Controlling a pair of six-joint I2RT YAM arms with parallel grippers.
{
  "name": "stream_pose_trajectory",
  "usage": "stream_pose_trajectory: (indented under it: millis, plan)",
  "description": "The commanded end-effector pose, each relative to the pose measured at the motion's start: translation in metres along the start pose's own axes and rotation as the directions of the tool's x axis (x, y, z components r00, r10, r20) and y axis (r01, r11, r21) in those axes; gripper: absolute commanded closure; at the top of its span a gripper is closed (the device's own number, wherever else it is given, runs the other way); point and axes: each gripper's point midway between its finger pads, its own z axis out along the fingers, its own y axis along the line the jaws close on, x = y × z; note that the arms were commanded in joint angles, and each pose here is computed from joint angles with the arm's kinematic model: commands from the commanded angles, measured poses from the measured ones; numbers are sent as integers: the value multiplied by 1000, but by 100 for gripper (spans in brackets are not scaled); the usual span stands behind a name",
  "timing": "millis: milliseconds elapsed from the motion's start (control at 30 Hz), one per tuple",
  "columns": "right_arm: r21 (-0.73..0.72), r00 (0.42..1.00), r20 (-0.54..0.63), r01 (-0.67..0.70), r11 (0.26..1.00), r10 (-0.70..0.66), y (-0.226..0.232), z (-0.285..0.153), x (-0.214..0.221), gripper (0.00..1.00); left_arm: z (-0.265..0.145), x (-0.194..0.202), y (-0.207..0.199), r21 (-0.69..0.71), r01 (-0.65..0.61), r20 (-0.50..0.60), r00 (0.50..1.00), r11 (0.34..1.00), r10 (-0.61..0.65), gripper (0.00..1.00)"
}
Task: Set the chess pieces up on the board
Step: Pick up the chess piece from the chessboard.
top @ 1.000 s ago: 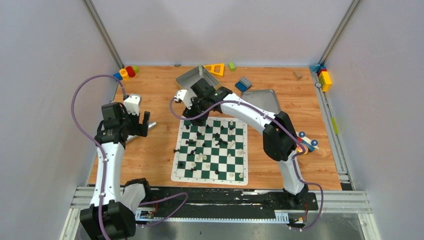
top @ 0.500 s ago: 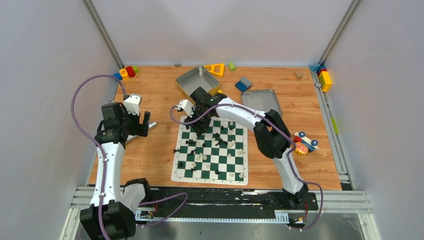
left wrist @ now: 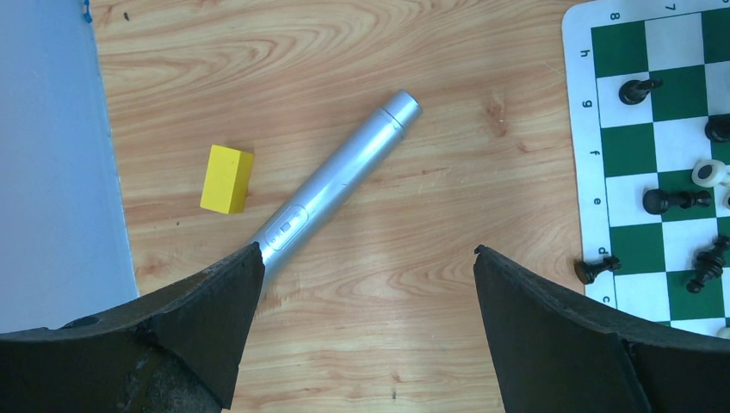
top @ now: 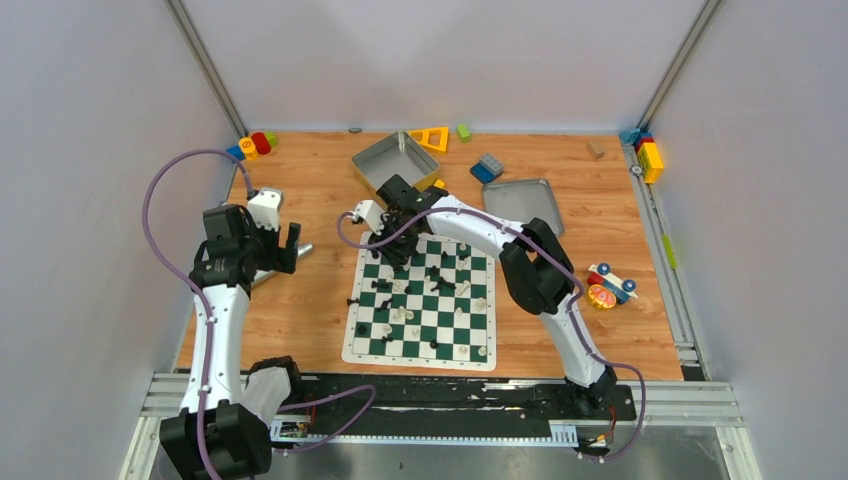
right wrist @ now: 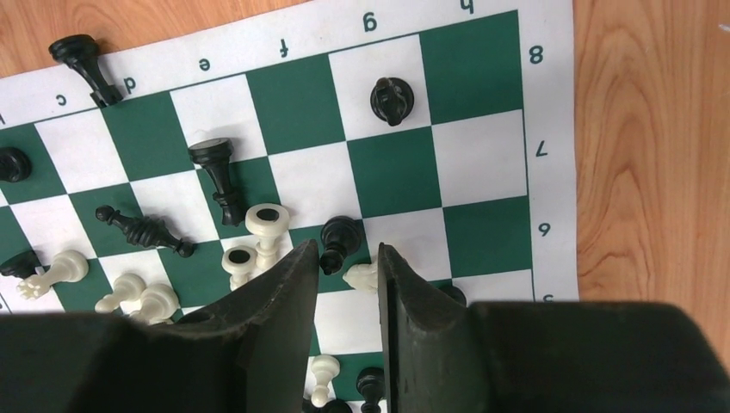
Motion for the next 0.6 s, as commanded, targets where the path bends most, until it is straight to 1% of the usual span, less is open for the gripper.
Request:
stream_pose_trajectory:
  millis: [0,67,233,333,400,467,567]
  plan:
    - [-9,999,51,13,1000,-13,0,0,-20,70,-3,-14,5,-18,-4,51,999,1000,5,1]
    - [-11,999,48,12,1000,-12,0,1,-19,72,-3,-14,6,-20,-3,51,999,1000,4,1]
    - [-15,999,37,10,1000,-10,0,3,-15,73,-3,-14,6,-19,-3,51,999,1000,4,1]
    - [-17,999,34,10,1000,-9,1,3,-15,75,-3,-14,6,-19,-3,50,999,1000,4,1]
    - [-18,999,38,11,1000,-11,1,3,-16,80,-3,-14,6,-20,-4,50,999,1000,4,1]
    - [-21,999,43,14,1000,-13,2,1,-19,87,-3,-14,6,-20,-5,49,999,1000,6,1]
    - [-26,998,60,19,999,-18,4,-3,-27,95,-4,-14,6,-22,-4,50,999,1000,5,1]
